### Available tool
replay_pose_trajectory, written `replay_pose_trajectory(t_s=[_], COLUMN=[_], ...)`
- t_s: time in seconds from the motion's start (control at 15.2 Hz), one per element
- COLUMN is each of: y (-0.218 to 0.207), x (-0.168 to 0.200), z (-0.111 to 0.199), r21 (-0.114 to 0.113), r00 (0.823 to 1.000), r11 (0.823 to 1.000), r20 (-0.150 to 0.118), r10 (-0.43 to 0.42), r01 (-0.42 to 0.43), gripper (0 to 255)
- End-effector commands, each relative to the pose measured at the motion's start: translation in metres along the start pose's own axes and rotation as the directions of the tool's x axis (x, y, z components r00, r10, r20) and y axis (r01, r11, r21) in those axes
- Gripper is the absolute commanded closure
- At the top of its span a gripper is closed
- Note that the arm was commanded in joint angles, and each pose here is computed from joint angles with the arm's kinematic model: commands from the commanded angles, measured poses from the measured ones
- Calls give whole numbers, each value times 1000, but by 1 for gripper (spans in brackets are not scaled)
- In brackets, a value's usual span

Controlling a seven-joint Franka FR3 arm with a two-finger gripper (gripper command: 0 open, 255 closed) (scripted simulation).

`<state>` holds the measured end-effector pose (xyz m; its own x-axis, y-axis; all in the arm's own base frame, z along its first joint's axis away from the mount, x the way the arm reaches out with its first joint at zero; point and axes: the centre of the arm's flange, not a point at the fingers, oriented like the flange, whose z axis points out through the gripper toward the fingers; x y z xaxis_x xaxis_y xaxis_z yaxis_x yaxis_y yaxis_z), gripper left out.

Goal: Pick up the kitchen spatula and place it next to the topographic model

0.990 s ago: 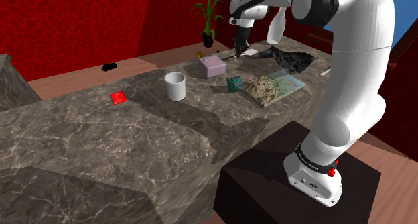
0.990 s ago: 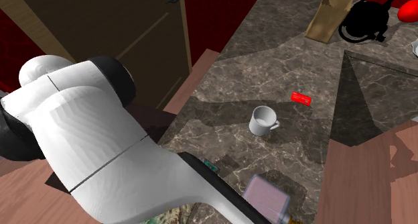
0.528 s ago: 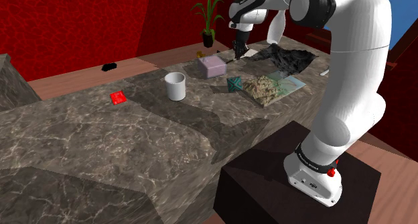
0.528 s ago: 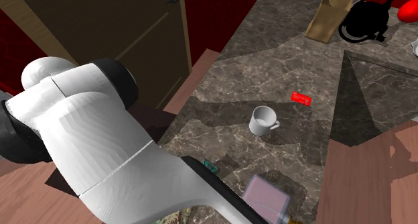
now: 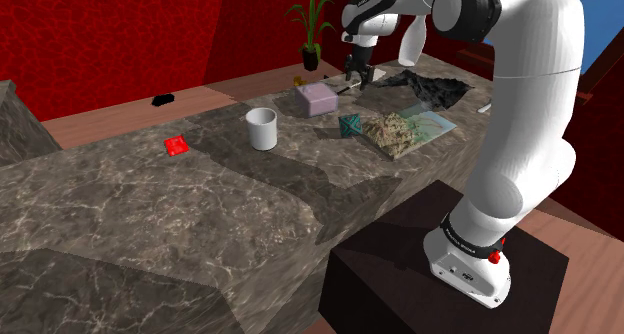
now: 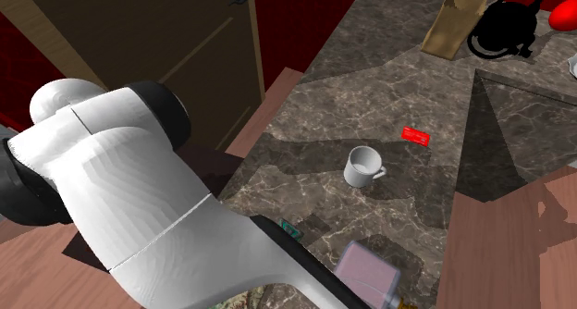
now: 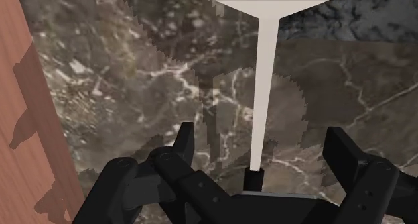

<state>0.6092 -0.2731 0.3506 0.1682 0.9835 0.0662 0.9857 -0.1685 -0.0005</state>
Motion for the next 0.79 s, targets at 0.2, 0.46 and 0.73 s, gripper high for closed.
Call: replay_pose_trajectory(t_s=[0.2, 0.46, 0.73], y=[0, 0, 0], x=[0, 0, 0], z=[-40, -50, -50], r21=[0, 0, 0], r00=[1000, 1000, 1000], r11=[1000, 1000, 1000], r20=[0, 0, 0], r10=[0, 0, 0], r01=[0, 0, 0], gripper=[0, 0, 0])
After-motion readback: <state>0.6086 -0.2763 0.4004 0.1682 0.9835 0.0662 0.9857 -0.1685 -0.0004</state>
